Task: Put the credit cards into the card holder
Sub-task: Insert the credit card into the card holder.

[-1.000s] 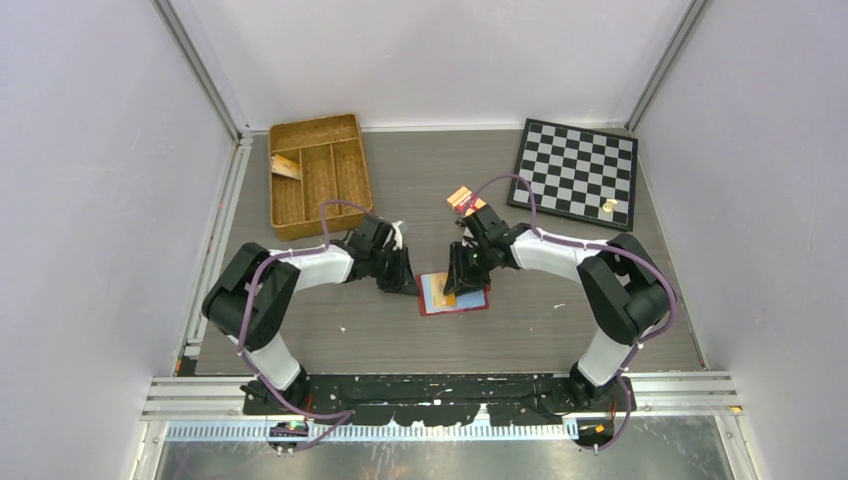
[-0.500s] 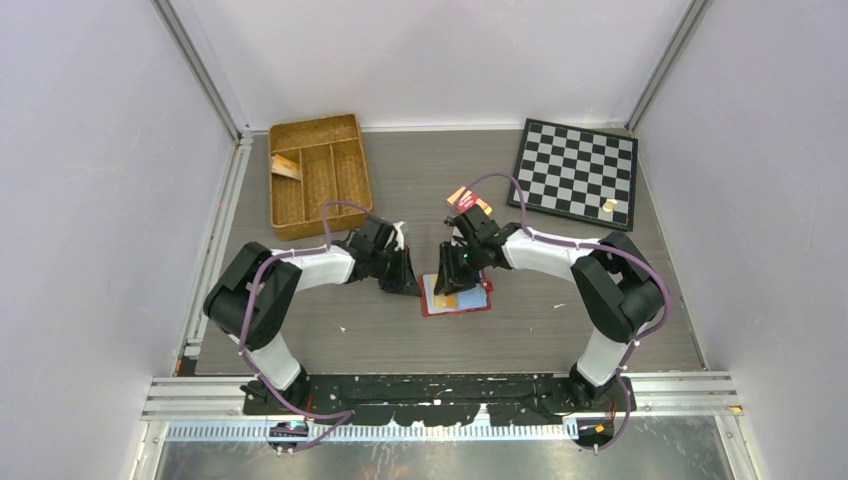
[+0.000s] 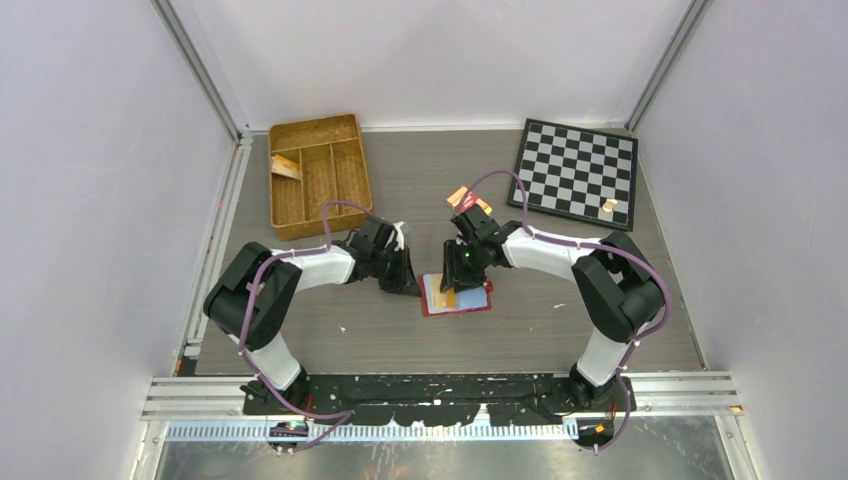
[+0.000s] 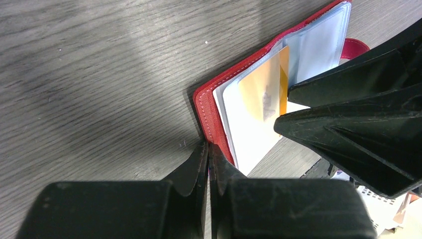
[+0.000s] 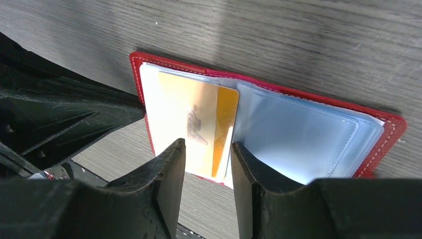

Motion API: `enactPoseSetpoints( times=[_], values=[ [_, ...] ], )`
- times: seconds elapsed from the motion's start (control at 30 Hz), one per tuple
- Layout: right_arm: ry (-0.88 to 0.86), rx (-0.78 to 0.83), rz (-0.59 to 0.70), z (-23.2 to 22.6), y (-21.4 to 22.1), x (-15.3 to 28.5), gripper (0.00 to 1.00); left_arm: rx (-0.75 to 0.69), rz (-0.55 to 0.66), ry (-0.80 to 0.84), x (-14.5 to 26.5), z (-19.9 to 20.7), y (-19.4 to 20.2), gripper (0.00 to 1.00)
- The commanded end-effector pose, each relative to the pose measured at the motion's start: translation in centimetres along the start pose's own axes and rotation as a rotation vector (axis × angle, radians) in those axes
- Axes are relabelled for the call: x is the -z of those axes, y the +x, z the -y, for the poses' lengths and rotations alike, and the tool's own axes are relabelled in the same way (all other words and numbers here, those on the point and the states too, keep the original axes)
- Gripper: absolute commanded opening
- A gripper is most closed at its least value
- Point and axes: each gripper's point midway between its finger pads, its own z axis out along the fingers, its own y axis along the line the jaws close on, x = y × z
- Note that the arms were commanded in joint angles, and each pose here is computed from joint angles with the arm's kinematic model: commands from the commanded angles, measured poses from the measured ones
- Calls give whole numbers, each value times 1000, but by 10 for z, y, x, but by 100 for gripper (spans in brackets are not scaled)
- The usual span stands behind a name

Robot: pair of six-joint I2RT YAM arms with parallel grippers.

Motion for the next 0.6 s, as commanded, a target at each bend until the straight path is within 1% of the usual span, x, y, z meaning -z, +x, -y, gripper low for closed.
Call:
enactPoseSetpoints(
  times=[0.0,0.17,0.33,0.57],
  values=[
    [22,-9,36,0,-10,4,44,-16,-6,-46,-4,-11,3,5],
    [16,-12,35,0,-11,2,45,-15,-7,-45,-5,-11,3,5],
    [-57,-14,35,-15,-12,1,45,-15,-9,-42,-5,-10,3,4],
    [-109,-4,31,-29,-17,-1,45,-17,-8,-39,-5,-9,2,4]
  ],
)
